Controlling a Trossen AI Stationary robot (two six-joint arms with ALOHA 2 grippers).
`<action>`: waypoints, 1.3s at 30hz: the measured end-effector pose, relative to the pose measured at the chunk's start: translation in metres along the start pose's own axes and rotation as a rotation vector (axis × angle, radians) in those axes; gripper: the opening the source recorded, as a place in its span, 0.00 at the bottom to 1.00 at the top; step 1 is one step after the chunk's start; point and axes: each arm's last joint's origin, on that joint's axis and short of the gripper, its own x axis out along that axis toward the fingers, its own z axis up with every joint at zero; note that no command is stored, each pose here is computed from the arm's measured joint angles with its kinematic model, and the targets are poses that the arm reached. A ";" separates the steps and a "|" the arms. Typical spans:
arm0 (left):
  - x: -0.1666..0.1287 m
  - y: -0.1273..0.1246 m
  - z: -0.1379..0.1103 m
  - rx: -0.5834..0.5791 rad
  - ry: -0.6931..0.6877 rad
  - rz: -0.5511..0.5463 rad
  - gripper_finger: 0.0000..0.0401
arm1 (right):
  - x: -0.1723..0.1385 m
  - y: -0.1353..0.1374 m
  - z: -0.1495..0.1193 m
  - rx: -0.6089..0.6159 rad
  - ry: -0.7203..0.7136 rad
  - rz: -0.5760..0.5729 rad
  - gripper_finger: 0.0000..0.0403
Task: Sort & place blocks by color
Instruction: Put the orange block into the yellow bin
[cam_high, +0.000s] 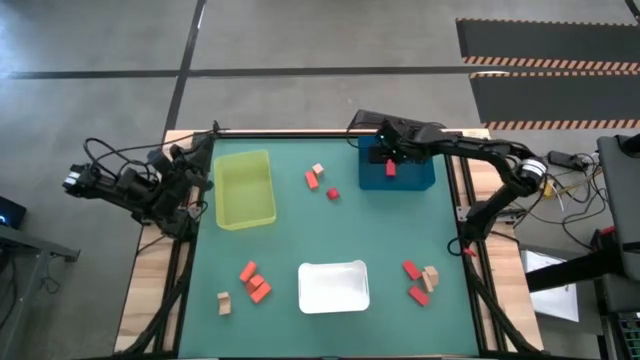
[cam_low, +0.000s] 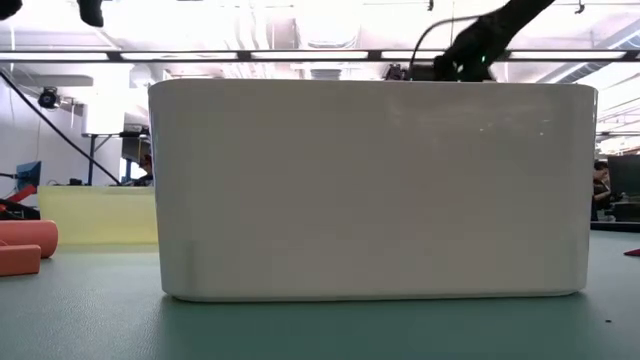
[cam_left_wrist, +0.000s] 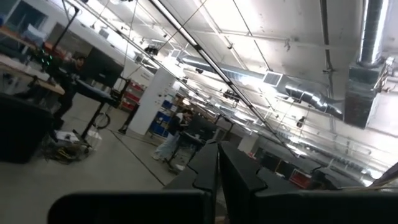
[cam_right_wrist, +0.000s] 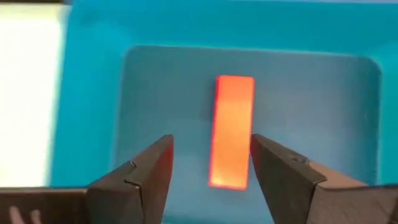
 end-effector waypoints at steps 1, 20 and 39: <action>0.000 -0.001 -0.002 -0.012 0.004 -0.001 0.00 | -0.009 0.002 0.000 -0.004 -0.012 0.023 0.50; -0.007 -0.040 -0.070 -0.380 0.435 -0.108 0.00 | -0.138 0.019 -0.047 -0.260 -0.261 0.396 0.42; -0.020 -0.099 -0.105 -0.275 1.736 0.341 0.00 | -0.141 0.019 -0.049 -0.477 -0.255 0.422 0.40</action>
